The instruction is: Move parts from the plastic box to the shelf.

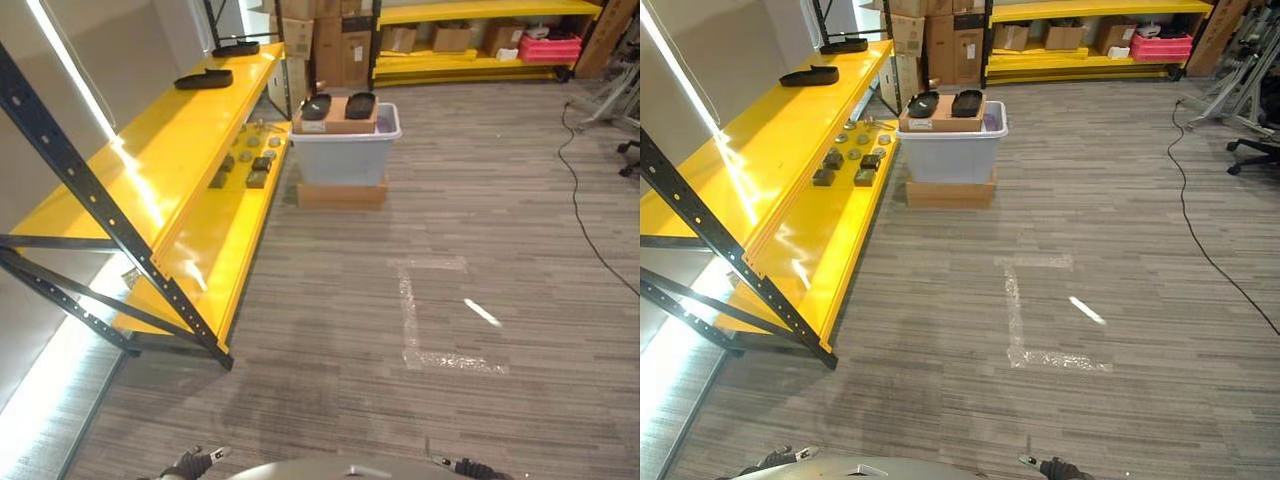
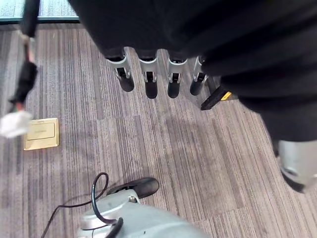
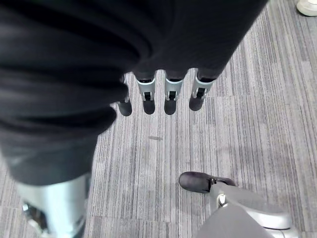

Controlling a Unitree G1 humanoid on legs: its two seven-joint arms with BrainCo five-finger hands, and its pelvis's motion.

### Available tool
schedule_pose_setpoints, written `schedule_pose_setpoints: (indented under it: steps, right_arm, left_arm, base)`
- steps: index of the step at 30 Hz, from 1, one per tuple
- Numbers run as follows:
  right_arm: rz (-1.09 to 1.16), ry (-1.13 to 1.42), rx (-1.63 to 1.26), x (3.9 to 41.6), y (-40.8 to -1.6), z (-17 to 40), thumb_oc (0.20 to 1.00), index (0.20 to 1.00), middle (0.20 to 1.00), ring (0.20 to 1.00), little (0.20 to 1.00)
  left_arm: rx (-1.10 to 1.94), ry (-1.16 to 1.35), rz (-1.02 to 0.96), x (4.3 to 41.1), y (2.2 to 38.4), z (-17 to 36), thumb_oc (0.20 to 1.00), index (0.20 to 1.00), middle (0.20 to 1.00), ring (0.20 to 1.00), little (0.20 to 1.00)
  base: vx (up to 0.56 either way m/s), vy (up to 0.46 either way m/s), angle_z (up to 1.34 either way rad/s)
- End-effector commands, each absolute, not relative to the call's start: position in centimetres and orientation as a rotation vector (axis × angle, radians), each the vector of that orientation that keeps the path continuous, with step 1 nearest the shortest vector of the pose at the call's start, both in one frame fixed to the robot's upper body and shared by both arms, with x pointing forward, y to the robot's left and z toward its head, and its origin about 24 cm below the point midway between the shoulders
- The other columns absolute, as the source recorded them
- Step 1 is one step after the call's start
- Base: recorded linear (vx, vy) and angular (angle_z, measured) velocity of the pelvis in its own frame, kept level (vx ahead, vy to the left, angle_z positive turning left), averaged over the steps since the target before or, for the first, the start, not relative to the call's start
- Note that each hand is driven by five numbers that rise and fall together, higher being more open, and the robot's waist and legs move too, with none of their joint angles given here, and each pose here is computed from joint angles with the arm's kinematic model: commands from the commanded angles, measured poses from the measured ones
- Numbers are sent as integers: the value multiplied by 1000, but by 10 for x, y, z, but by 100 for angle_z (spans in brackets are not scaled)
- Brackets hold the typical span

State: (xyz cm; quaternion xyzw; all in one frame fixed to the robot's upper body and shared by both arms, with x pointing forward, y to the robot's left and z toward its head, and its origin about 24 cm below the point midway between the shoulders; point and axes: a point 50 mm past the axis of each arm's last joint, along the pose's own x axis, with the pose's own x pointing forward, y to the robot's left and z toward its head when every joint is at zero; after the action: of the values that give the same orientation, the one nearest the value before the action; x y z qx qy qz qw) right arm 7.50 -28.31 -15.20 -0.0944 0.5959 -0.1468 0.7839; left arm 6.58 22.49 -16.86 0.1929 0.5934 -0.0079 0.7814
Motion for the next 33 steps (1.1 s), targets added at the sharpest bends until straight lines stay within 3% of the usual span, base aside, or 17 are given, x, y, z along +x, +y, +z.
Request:
schedule_pose_setpoints:
  steps: [1,33]
  right_arm:
    - [-296,1278,-235,83,-275,-153,1000,1000,1000,1000,1000]
    - [-164,1153,-259,127,-250,-149,1000,1000,1000,1000,1000]
  left_arm:
    - [466,1278,14,75,236,-165,1000,1000,1000,1000,1000]
    - [500,1227,12,97,244,-159,1000,1000,1000,1000,1000]
  base:
    - [11,14,-4]
    - [8,56,-7]
